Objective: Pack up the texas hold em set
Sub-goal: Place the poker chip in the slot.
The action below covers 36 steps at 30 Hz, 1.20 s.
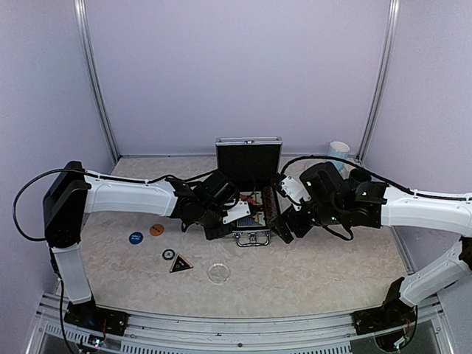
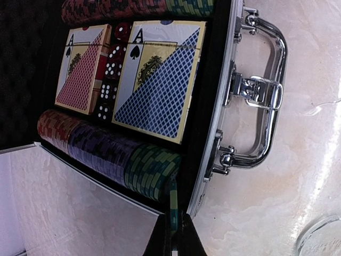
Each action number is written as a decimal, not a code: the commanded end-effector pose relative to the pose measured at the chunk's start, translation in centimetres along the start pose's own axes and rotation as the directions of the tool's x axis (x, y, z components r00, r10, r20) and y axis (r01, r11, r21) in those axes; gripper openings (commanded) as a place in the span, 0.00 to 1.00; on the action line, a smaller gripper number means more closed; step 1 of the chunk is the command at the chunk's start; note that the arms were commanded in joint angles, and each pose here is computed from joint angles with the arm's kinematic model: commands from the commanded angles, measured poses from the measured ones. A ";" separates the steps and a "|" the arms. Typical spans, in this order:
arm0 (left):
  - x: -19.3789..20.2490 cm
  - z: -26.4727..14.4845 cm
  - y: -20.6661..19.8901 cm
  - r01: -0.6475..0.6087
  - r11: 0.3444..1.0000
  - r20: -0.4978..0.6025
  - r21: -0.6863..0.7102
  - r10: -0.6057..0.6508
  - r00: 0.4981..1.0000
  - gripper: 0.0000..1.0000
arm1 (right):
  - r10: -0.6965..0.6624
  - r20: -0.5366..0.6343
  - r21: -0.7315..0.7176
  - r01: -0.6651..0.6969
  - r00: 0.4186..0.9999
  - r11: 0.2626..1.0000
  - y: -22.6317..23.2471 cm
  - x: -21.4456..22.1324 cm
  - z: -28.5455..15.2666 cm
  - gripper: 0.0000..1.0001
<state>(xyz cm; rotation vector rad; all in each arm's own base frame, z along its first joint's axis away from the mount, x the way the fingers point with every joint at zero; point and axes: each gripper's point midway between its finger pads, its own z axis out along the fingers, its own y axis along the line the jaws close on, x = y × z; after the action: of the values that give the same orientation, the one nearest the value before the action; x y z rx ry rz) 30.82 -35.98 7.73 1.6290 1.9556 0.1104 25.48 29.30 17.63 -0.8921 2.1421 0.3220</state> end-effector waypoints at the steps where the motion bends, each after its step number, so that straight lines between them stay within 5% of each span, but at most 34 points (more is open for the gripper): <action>1: -0.4 0.6 0.0 -0.011 1.000 0.005 -0.011 0.011 1.000 0.00 | 0.007 0.012 0.002 -0.007 1.000 1.000 -0.4 -0.2 -0.3 0.99; 8: -0.3 1.2 0.0 -0.009 1.000 -0.007 -0.020 0.009 1.000 0.03 | 0.006 0.013 -0.001 -0.006 1.000 1.000 -0.3 -0.2 -0.3 0.99; 28: 0.1 1.0 3.5 0.053 0.986 -0.028 -0.160 -0.058 0.998 0.37 | 0.002 0.005 -0.001 -0.002 1.000 1.000 -0.3 -0.2 0.0 0.99; 36: -0.4 0.3 3.8 0.079 0.986 -0.003 -0.149 -0.081 0.997 0.38 | 0.003 -0.001 0.004 -0.003 1.000 1.000 -0.3 0.0 0.1 0.99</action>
<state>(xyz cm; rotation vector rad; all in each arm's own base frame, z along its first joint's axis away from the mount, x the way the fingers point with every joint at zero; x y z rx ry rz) 33.60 -34.65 7.51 1.5152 1.9804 0.2636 25.44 29.34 17.63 -0.8953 2.1418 0.3250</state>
